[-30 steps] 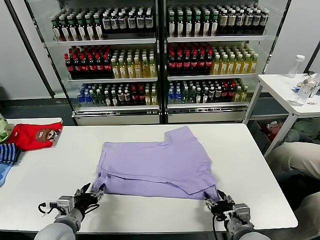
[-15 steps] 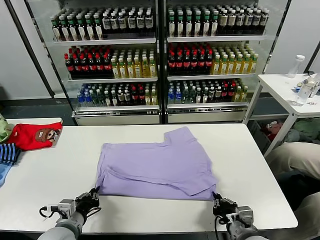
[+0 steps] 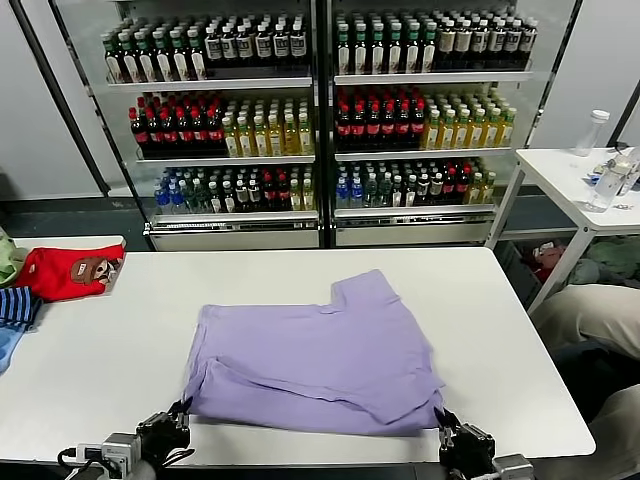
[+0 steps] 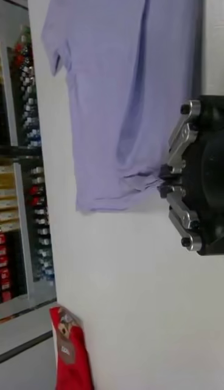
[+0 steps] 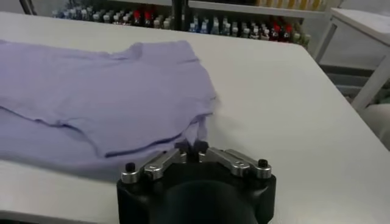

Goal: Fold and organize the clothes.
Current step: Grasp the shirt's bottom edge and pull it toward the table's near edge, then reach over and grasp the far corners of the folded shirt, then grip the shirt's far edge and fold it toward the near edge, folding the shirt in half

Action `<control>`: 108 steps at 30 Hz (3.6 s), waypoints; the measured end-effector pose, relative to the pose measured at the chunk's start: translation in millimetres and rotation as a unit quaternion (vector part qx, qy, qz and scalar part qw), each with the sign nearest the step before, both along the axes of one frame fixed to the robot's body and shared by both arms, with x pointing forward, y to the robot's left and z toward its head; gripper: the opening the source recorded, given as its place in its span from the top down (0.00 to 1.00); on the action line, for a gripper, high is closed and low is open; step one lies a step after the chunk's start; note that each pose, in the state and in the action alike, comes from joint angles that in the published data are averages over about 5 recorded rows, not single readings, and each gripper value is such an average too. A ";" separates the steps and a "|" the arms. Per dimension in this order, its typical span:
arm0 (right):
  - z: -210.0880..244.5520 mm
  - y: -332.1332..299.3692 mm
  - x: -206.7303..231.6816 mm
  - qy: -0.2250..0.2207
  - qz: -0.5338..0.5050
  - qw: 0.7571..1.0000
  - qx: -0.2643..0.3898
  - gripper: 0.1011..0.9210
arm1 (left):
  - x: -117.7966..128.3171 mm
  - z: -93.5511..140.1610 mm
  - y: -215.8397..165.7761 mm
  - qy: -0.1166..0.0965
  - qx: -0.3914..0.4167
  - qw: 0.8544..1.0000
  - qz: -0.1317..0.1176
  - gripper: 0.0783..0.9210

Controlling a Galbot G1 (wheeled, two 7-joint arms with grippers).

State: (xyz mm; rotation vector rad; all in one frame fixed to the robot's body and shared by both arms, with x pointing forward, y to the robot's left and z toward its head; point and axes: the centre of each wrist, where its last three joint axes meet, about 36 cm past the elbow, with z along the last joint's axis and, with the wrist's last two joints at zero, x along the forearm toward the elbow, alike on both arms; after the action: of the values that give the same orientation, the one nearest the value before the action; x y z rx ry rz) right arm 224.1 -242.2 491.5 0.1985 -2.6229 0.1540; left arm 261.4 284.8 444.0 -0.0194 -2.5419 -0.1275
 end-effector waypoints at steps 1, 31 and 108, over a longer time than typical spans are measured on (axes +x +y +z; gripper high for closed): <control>3.8 -1.0 1.9 -0.006 0.000 1.000 0.000 0.62 | -0.1 3.4 0.2 -0.004 0.000 1.000 0.001 0.73; -26.7 33.0 298.9 -0.074 -0.028 0.995 0.058 0.12 | 174.9 -5.1 40.7 -0.084 -0.048 0.994 -0.046 0.12; -27.5 46.8 253.3 -0.083 -0.031 0.995 0.049 0.98 | 175.6 -34.4 83.4 -0.080 -0.067 0.992 -0.077 0.99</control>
State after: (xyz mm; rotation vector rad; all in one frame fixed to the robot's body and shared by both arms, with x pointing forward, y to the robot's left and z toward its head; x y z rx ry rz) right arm 477.5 -195.4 464.0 0.1434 -2.8016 0.0205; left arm 437.0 368.2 409.6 -0.2694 -2.7028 -0.0202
